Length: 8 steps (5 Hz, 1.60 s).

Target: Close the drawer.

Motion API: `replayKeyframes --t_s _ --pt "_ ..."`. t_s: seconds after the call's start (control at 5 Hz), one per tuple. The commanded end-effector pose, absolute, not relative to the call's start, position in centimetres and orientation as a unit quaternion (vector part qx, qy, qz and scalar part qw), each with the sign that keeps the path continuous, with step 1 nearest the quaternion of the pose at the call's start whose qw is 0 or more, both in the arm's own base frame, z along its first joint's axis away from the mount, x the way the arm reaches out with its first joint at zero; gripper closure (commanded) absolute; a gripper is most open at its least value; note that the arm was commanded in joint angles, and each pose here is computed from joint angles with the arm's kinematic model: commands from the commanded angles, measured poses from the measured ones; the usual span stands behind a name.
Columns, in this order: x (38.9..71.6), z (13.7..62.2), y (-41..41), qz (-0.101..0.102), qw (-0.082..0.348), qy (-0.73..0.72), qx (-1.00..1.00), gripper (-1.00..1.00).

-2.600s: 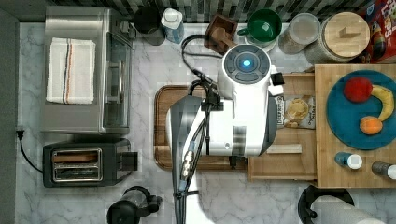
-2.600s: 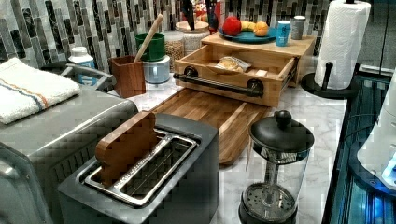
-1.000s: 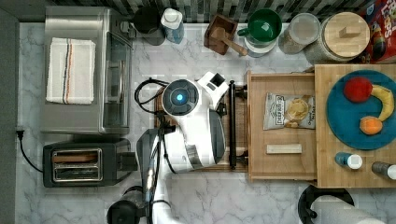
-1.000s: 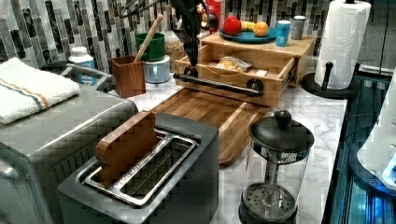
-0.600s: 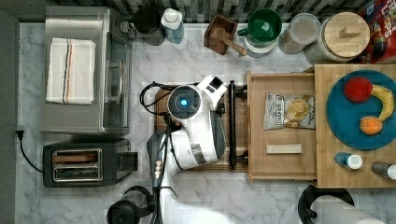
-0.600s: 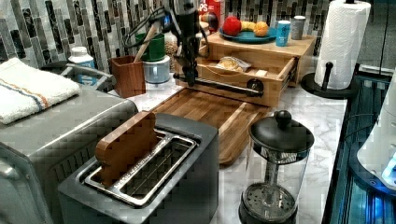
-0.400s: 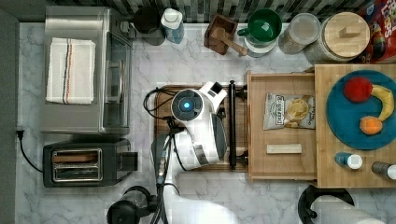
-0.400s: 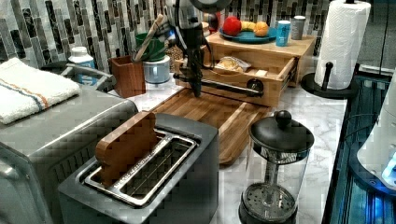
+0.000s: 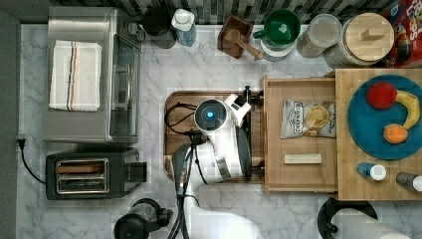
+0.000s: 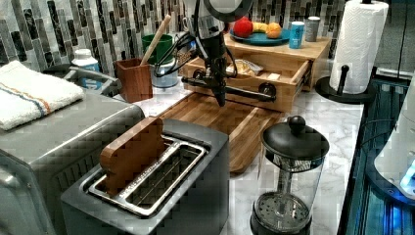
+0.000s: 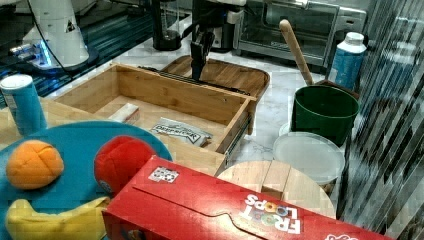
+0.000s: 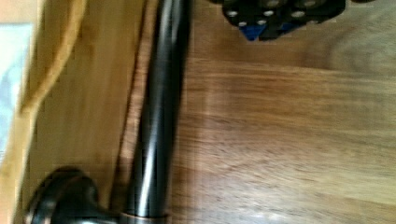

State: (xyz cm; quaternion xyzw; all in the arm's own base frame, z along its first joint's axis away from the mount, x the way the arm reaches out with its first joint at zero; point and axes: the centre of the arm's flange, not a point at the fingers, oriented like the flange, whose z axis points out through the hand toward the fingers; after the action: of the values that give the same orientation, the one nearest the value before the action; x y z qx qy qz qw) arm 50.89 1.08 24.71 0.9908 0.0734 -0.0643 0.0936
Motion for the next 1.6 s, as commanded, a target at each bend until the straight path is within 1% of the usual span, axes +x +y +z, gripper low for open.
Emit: replayKeyframes --t_s 0.2,0.4,0.6,0.8,1.0,1.2,1.6 --pt "54.1 28.0 -6.7 -0.022 0.091 0.097 0.991 1.0" --pt "54.0 28.2 -9.7 -0.018 0.086 0.09 0.992 1.0" --pt "53.5 28.5 -14.3 -0.016 0.091 0.077 0.993 1.0" --pt "53.2 28.4 -19.8 -0.002 0.089 0.074 0.993 1.0" --pt "52.5 28.2 -24.8 0.013 0.097 0.074 0.992 1.0" --pt "52.0 28.9 -29.8 0.009 0.101 0.075 0.992 1.0" --pt "50.9 30.9 -36.8 0.014 0.106 0.068 0.992 1.0"
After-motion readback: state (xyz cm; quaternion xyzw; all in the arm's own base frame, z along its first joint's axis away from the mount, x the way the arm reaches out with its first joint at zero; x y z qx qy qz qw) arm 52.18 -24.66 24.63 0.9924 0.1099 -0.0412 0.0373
